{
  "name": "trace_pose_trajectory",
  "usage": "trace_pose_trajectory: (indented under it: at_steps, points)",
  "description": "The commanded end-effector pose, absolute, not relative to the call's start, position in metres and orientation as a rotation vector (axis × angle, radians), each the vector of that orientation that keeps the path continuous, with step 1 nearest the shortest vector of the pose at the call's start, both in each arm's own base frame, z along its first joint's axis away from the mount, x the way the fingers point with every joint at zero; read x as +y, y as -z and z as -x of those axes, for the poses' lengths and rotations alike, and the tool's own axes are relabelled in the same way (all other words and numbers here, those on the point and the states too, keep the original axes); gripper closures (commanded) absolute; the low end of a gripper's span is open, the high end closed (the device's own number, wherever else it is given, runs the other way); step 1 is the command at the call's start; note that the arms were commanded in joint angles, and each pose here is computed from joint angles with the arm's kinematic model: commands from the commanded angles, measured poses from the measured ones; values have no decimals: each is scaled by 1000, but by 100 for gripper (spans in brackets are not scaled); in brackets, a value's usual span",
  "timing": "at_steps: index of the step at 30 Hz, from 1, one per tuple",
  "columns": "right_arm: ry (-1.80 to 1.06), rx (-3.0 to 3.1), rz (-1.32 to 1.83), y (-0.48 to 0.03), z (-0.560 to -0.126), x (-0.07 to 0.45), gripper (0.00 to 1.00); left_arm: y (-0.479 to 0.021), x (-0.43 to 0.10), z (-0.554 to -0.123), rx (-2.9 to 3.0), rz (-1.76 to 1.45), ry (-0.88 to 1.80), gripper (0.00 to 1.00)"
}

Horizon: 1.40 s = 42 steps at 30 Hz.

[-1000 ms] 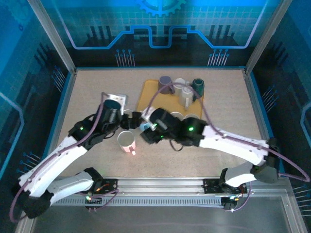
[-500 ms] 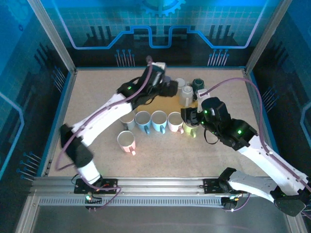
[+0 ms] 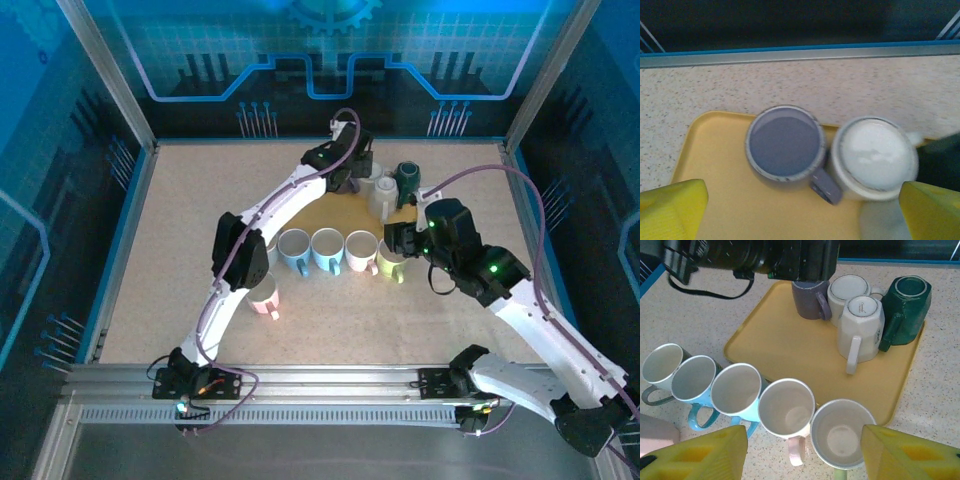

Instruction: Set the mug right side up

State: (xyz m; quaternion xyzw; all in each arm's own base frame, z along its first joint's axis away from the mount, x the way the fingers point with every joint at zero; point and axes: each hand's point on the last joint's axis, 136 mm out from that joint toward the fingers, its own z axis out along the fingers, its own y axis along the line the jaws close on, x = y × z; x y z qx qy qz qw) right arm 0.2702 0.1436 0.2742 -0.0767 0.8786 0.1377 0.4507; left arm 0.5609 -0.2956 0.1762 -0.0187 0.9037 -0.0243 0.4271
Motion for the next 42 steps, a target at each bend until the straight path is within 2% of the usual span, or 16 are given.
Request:
trace_pose_trajectory:
  at_steps: [1,13,22,34,42]
  points:
    - [-348,2157,209,-275,-270,140,37,-171,-287,-583,2200,110,48,1]
    - [-375,2178,191,-269,-277,139,37,-128,-292,-607,2249,189,225,1]
    - [-392,2185,188,-266,-277,141,37,-100,-277,-612,2300,224,203,1]
    - [-432,2190,170,-263,-275,144,37,-103,-233,-602,2314,282,74,4]
    - [-453,2204,159,-256,-276,147,36,-95,-237,-609,2330,253,76,1]
